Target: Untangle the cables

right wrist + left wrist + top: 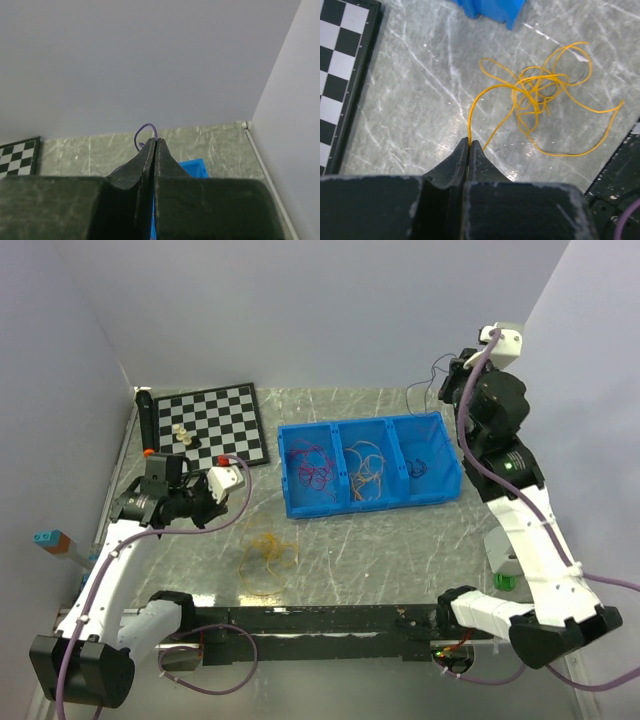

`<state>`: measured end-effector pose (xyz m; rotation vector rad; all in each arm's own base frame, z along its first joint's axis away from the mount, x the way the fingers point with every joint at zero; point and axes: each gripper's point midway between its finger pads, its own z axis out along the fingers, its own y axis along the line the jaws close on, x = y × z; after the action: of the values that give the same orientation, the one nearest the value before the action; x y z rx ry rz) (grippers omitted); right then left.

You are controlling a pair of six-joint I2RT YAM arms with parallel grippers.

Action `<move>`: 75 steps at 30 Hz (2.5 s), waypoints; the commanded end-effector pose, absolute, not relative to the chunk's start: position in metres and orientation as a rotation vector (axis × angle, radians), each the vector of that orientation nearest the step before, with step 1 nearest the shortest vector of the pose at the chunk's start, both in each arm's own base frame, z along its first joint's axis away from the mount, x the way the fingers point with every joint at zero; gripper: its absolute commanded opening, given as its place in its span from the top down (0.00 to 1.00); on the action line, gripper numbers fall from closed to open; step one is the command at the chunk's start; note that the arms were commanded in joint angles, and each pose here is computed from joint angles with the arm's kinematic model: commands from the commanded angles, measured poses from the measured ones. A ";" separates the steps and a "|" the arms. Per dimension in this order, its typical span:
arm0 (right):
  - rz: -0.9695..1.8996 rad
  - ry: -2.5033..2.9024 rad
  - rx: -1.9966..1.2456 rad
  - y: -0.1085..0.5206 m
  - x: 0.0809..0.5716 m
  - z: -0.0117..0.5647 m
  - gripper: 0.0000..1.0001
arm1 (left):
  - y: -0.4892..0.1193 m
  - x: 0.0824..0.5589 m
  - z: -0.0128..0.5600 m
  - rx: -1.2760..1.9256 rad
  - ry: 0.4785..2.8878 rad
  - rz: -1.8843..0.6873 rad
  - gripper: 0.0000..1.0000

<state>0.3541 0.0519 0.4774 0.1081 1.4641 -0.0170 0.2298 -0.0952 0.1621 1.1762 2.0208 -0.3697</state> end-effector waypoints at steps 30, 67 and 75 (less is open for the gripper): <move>0.004 1.864 0.252 0.087 0.359 0.303 0.29 | -0.130 0.227 0.281 1.077 1.751 -0.529 0.99; 1.162 1.835 -0.731 0.437 0.193 0.222 0.41 | -0.147 0.154 0.451 1.082 1.356 -0.556 0.99; 1.214 1.905 -0.756 0.441 0.171 0.196 0.62 | -0.147 0.151 0.455 1.083 1.340 -0.543 0.99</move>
<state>0.1837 0.4291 0.1881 -0.7549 1.9387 1.1235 0.1599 -0.1455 0.4442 1.0717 1.3846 -0.5475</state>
